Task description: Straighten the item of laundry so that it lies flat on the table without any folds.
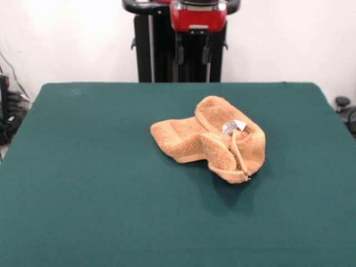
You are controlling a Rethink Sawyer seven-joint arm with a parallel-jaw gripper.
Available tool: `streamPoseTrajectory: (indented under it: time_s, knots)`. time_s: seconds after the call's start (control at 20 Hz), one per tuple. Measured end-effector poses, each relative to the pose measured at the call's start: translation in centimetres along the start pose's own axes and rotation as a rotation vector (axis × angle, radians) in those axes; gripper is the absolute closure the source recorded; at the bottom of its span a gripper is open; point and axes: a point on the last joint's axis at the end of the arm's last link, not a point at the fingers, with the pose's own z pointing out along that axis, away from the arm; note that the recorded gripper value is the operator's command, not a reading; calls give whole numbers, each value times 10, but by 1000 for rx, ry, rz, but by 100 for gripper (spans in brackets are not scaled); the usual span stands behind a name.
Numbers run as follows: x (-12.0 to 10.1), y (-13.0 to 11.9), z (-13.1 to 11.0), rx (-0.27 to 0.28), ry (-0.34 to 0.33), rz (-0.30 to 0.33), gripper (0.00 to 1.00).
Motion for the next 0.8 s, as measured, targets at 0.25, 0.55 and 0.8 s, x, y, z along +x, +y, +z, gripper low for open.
streamPoseTrajectory:
  time_s: [0.25, 0.55, 0.8]
  knots:
    - [-11, -6, 1, -25, -32, 11, 0]
    - [-19, -5, 2, -37, -57, 10, 0]
    - [-21, -5, 12, -48, -50, 11, 0]
